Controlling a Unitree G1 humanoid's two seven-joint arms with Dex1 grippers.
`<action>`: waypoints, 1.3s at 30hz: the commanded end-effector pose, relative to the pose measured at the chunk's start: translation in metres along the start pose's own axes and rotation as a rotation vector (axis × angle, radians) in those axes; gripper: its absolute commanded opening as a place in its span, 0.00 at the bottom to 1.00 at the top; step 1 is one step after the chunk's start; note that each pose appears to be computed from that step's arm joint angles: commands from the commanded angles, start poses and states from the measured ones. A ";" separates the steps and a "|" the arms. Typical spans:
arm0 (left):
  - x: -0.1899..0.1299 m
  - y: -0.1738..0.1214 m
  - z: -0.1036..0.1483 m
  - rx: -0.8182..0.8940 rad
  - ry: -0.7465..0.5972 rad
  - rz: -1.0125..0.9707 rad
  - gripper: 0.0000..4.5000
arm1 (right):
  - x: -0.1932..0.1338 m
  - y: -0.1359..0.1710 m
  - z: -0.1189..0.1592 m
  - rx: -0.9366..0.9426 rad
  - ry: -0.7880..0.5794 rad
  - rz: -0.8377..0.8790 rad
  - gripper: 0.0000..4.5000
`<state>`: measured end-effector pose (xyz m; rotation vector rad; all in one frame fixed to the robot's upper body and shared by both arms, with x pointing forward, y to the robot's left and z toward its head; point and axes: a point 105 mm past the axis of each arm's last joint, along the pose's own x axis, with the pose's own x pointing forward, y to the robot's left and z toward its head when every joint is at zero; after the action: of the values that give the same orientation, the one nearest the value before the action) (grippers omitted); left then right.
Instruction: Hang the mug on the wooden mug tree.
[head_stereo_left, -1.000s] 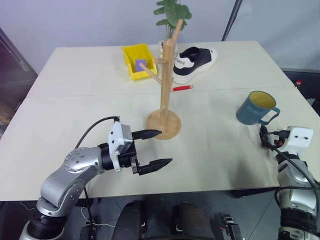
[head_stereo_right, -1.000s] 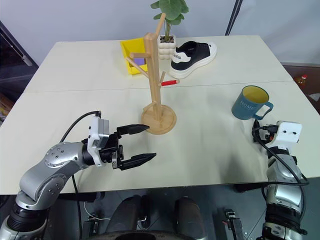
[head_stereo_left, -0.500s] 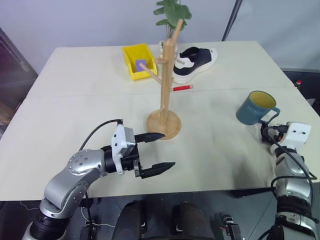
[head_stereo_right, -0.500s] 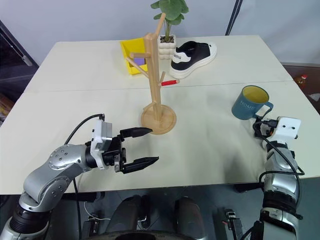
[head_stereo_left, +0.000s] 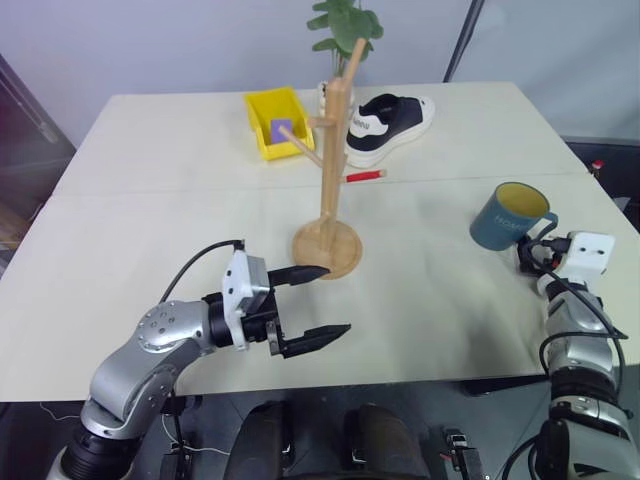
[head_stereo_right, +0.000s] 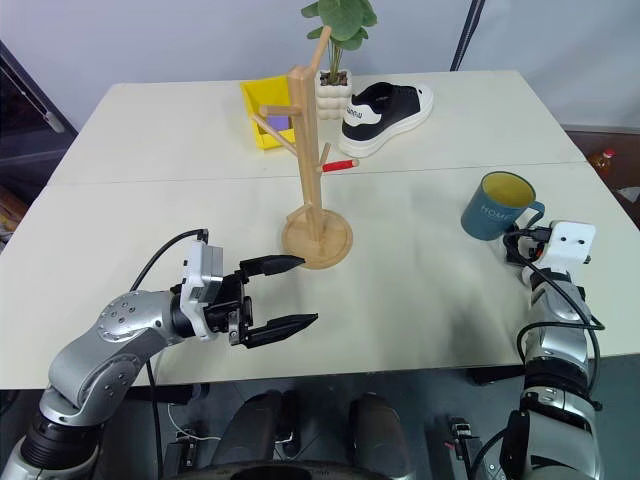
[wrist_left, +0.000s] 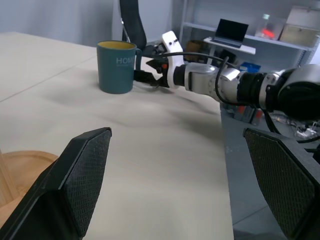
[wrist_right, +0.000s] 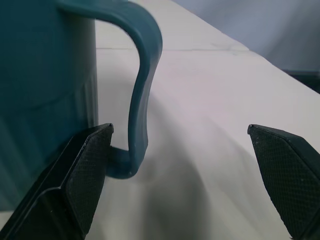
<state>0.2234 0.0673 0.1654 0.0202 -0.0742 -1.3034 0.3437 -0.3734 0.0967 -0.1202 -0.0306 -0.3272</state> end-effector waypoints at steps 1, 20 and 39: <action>0.003 -0.002 0.009 0.034 -0.033 -0.014 1.00 | 0.005 0.001 0.014 0.003 -0.053 0.026 0.80; -0.013 0.015 0.004 0.040 -0.016 0.095 1.00 | -0.044 0.083 0.084 -0.223 -0.301 0.555 0.00; -0.046 0.044 0.027 0.097 -0.014 0.202 1.00 | -0.090 0.193 0.181 -0.625 -0.491 1.034 0.00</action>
<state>0.2564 0.1251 0.1768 0.0692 -0.0930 -1.0873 0.3199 -0.1427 0.2397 -0.7735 -0.3019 0.7508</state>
